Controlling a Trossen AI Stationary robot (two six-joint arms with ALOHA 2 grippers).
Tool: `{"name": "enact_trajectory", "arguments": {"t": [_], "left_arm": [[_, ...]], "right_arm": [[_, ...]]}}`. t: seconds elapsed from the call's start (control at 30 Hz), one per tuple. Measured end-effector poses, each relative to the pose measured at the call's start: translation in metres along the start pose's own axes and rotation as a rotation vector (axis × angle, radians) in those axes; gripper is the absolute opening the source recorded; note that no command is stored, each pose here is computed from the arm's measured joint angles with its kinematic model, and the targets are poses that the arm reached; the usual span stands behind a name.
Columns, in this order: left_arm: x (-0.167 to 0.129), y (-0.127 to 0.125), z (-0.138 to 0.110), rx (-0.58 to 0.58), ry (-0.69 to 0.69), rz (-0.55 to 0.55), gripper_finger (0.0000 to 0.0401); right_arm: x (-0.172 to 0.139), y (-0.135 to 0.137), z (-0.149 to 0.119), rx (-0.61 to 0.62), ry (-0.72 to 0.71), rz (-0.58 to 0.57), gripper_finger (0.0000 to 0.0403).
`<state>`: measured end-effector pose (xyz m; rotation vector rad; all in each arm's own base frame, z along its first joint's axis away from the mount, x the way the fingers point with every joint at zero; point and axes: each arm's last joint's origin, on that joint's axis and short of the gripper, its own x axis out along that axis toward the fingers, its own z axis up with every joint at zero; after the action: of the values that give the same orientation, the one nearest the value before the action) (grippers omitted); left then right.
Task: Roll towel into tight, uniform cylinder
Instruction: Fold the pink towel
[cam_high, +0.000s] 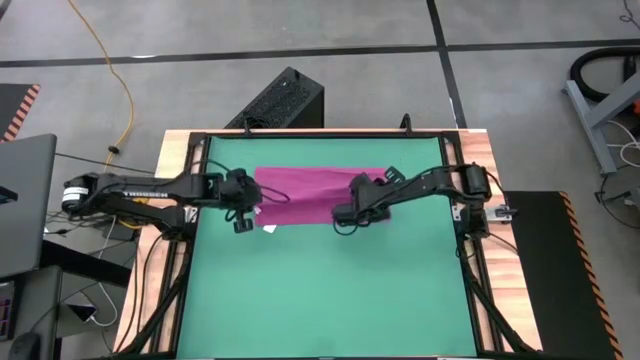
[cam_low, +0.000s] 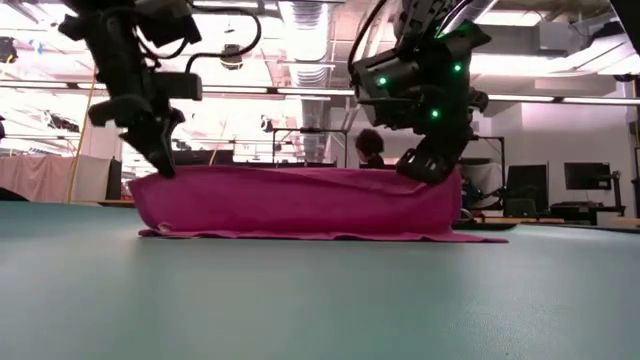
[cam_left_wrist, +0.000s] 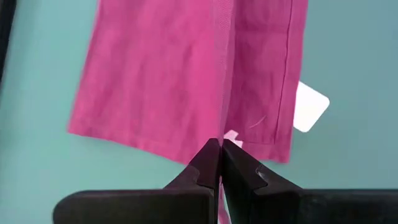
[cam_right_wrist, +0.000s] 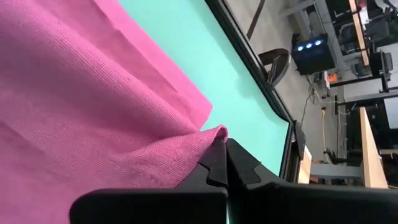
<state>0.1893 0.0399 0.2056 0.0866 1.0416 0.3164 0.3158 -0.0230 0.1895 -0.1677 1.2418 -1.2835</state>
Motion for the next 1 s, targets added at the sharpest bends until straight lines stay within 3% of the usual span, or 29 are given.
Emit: {"name": "enact_trajectory", "arguments": {"t": [0.17,0.4,0.6,0.73,0.9,1.0], "left_arm": [[0.009,-0.003,-0.008,-0.028,-0.011,-0.004,0.0],[0.011,-0.004,-0.006,-0.043,-0.048,-0.058,0.0],[0.01,-0.004,-0.003,-0.049,-0.078,-0.057,0.0],[0.01,-0.004,-0.003,-0.044,-0.078,-0.057,0.0],[0.01,-0.005,-0.003,-0.041,-0.078,-0.067,0.0],[0.01,-0.005,-0.003,-0.04,-0.078,-0.068,0.0]], "right_arm": [[-0.003,0.007,-0.001,-0.08,0.031,0.086,0.004],[-0.01,0.012,-0.006,-0.212,0.093,0.189,0.0122],[-0.044,0.019,-0.02,-0.311,-0.187,0.241,0.019],[-0.053,0.025,-0.047,-0.331,-0.302,0.337,0.0202],[-0.033,0.032,-0.071,-0.286,-0.344,0.377,0.0202],[-0.019,0.038,-0.078,-0.319,-0.365,0.382,0.02]]}}
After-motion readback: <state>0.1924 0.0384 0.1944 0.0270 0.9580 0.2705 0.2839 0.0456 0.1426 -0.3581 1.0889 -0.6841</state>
